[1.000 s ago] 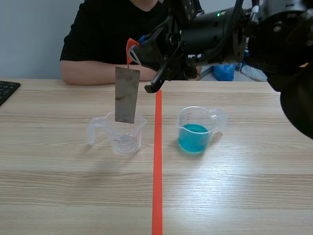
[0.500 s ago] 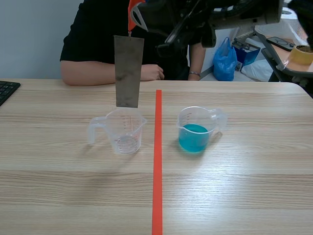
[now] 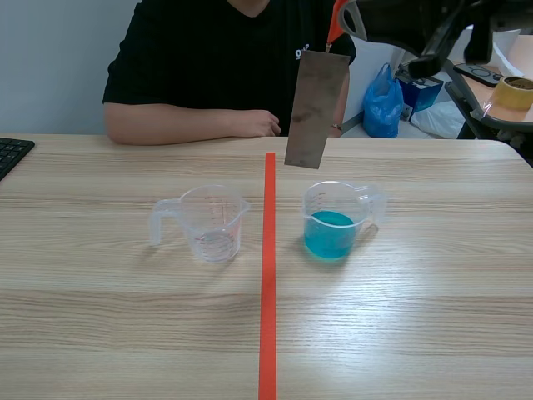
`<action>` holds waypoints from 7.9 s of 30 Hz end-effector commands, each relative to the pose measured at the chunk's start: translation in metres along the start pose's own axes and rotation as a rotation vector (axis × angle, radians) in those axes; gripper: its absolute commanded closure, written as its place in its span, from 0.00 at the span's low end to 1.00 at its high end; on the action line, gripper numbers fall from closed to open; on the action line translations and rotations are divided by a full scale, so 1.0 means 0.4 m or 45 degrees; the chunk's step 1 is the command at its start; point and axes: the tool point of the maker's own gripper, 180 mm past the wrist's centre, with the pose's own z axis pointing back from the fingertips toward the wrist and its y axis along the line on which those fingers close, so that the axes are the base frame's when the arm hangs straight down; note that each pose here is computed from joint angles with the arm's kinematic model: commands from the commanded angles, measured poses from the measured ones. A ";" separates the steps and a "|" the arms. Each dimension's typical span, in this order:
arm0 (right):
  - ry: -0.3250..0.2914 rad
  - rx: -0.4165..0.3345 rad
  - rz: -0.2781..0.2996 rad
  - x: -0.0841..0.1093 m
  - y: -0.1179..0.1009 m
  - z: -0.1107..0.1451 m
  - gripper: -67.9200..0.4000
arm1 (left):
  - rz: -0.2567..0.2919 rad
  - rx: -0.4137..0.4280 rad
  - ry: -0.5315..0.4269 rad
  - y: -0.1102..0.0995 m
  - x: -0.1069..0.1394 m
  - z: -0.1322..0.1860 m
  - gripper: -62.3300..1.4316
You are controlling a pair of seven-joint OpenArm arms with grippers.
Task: Do the redox reaction experiment.
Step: 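Raise the plate and point at it, then lower the plate into the blue solution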
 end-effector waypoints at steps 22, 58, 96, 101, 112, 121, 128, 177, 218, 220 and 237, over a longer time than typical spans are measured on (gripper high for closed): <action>0.019 -0.033 -0.001 -0.032 -0.047 0.046 0.98 | 0.127 -0.026 -0.428 0.010 0.150 0.173 0.92; -0.021 -0.041 -0.108 -0.092 -0.071 0.021 0.98 | 0.082 -0.051 -0.660 0.021 0.301 0.185 0.92; -0.021 -0.041 -0.108 -0.092 -0.071 0.021 0.98 | 0.051 -0.152 -0.902 0.074 0.470 0.082 0.92; -0.021 -0.041 -0.108 -0.092 -0.071 0.021 0.98 | 0.056 -0.188 -0.996 0.079 0.574 0.020 0.92; -0.023 -0.042 -0.108 -0.091 -0.072 0.022 0.98 | 0.064 -0.362 -1.122 0.018 0.785 -0.067 0.92; -0.022 -0.042 -0.108 -0.091 -0.072 0.022 0.98 | 0.057 -0.347 -1.157 -0.017 0.947 -0.125 0.92; -0.022 -0.042 -0.108 -0.091 -0.072 0.022 0.98 | 0.101 -0.381 -1.103 -0.053 0.980 -0.212 0.92; -0.023 -0.043 -0.108 -0.091 -0.072 0.022 0.98 | 0.188 -0.377 -1.098 -0.075 1.068 -0.375 0.92; -0.015 -0.077 -0.101 -0.091 -0.091 0.035 0.98 | -0.062 -0.020 -0.812 0.137 0.556 -0.080 0.92; -0.009 -0.079 -0.097 -0.093 -0.092 0.035 0.98 | -0.108 0.011 -0.768 0.137 0.498 -0.051 0.92; -0.023 -0.078 -0.099 -0.091 -0.089 0.031 0.98 | -0.225 0.036 -0.405 0.079 0.216 0.106 0.92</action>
